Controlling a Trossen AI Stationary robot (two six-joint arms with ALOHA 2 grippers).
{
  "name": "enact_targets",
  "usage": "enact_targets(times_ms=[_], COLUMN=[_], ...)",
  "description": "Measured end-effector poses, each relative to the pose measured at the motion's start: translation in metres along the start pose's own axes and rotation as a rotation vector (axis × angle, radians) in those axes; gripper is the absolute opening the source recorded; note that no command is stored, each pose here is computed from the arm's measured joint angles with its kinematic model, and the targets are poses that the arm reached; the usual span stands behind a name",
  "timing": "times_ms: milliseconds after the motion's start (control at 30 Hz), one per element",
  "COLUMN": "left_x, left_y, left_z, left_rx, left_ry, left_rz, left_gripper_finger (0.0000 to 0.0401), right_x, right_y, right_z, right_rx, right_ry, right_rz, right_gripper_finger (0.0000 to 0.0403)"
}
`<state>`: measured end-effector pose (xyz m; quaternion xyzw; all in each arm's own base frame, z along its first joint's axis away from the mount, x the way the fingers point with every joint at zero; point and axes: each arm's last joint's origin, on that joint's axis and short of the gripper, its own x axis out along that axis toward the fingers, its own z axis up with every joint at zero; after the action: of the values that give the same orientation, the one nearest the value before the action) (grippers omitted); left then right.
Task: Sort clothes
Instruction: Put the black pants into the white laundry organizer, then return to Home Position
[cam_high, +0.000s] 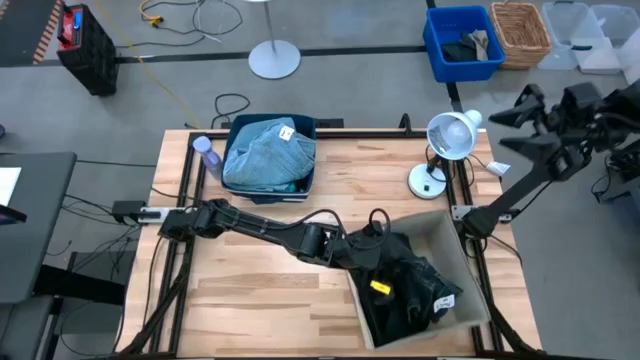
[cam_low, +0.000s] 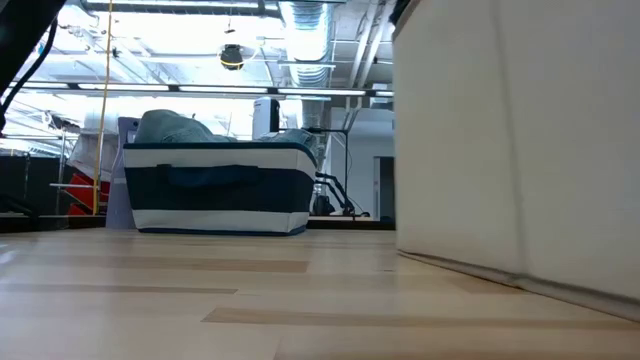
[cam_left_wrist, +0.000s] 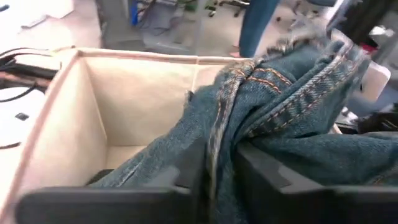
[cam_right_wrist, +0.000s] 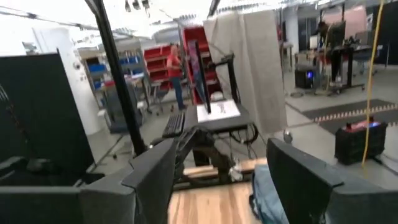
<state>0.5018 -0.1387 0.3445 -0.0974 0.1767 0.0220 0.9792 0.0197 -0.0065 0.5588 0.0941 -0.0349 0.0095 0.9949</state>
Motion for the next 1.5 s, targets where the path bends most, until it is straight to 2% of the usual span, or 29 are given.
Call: enact_targets(times_ms=[167,233,300,400,467,600,700,767,900,1033,1133,1200,1367,1500], left_x=[-0.006,-0.025,-0.047,-0.081,-0.105,-0.165,-0.204,-0.220,-0.238,-0.257,-0.269,-0.278,-0.302,-0.312], left_y=[0.000,-0.003,-0.003,-0.004,-0.007,-0.012,-0.005,-0.003,0.000,0.011,0.024,0.037,0.074,0.101], left_z=[0.014,0.030,0.047,0.070,0.079,0.087,0.087,0.081,0.059,0.036,0.009,-0.012,-0.063,-0.102], left_rx=[-0.027,-0.054,-0.103,-0.077,-0.025,0.101,0.129,0.134,0.145,0.094,0.071,0.058,-0.036,-0.078], left_ry=[-0.071,-0.114,-0.158,-0.222,-0.245,-0.210,-0.156,-0.117,-0.079,-0.151,-0.206,-0.226,-0.341,-0.346], left_rz=[-0.009,-0.028,-0.037,-0.033,0.043,0.277,0.337,0.333,0.305,0.262,0.221,0.181,0.101,0.032], left_gripper_finger=[0.0203,0.0243,0.0266,0.0272,0.0263,0.0223,0.0183,0.0152,0.0077,0.0010,0.0005,0.0001,0.0001,0.0001], right_x=[0.022,0.034,0.047,0.065,0.077,0.103,0.111,0.112,0.106,0.101,0.098,0.095,0.087,0.080], right_y=[0.016,0.023,0.032,0.043,0.051,0.069,0.077,0.081,0.085,0.084,0.080,0.077,0.069,0.058], right_z=[-0.019,-0.028,-0.038,-0.048,-0.055,-0.069,-0.077,-0.078,-0.087,-0.106,-0.118,-0.128,-0.156,-0.179], right_rx=[0.007,-0.011,-0.039,-0.074,-0.096,-0.142,-0.165,-0.161,-0.142,-0.116,-0.099,-0.105,-0.107,-0.114], right_ry=[0.094,0.139,0.185,0.235,0.268,0.324,0.326,0.268,0.171,0.096,0.025,-0.002,-0.087,-0.138], right_rz=[0.048,0.057,0.050,0.039,0.032,-0.011,-0.079,-0.103,-0.068,-0.050,-0.045,-0.039,-0.110,-0.105], right_gripper_finger=[0.0270,0.0270,0.0270,0.0270,0.0270,0.0269,0.0256,0.0238,0.0176,0.0095,0.0035,0.0011,0.0014,0.0006])
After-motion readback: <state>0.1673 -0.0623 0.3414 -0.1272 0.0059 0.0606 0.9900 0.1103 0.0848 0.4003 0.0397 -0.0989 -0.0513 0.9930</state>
